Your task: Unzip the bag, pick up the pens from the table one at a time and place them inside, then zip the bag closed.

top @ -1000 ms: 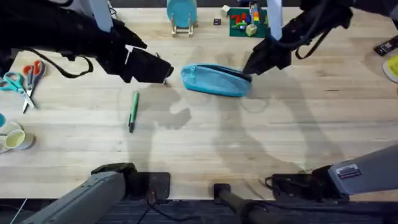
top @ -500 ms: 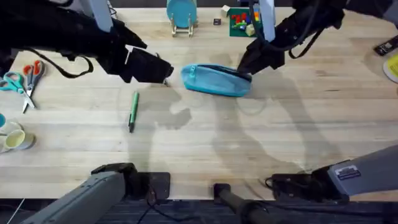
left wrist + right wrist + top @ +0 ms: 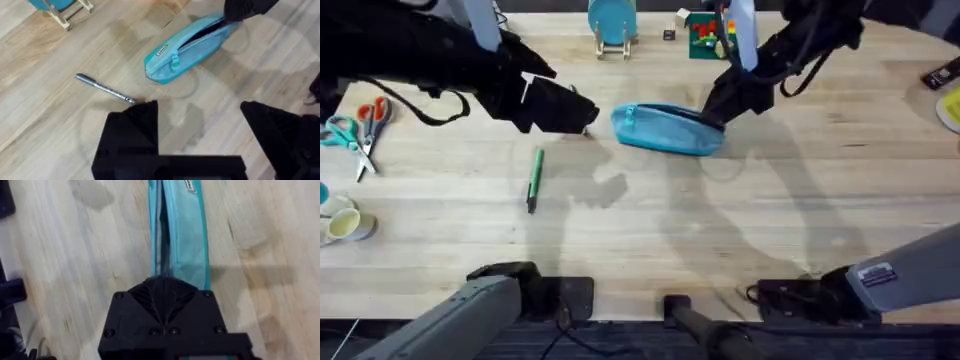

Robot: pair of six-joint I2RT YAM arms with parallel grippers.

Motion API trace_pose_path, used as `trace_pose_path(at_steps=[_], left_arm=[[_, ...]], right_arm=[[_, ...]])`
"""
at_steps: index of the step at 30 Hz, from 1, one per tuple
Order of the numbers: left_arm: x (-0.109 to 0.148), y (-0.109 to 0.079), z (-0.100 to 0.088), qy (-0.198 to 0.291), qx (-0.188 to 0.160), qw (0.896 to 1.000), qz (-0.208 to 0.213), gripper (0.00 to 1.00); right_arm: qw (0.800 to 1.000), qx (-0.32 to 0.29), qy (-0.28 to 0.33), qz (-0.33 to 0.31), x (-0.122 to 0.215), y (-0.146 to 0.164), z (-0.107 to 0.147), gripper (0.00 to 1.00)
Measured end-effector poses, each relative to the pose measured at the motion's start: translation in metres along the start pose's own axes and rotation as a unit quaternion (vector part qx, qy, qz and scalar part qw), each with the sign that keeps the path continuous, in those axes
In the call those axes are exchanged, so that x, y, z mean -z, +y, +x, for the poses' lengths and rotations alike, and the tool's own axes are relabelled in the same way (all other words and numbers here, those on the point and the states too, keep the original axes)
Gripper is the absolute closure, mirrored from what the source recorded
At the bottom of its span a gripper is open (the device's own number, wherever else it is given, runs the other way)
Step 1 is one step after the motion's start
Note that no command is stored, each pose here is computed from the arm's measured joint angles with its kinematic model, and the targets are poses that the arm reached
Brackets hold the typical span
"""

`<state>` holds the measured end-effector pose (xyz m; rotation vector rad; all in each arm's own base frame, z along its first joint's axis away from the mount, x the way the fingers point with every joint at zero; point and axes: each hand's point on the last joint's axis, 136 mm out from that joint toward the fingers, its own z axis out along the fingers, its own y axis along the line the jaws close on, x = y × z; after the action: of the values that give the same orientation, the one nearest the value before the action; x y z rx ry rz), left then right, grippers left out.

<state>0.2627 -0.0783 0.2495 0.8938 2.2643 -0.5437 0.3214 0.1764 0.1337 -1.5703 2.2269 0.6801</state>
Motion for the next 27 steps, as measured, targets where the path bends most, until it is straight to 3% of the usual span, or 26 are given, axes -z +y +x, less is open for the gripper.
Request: trace_pose_path(at_steps=[27], left_arm=[[0.000,0.000,0.000,0.000,0.000,1.000,0.000,0.008]], right_arm=[[0.999,-0.022,0.024,-0.033,-0.027,-0.004,0.014,0.972]])
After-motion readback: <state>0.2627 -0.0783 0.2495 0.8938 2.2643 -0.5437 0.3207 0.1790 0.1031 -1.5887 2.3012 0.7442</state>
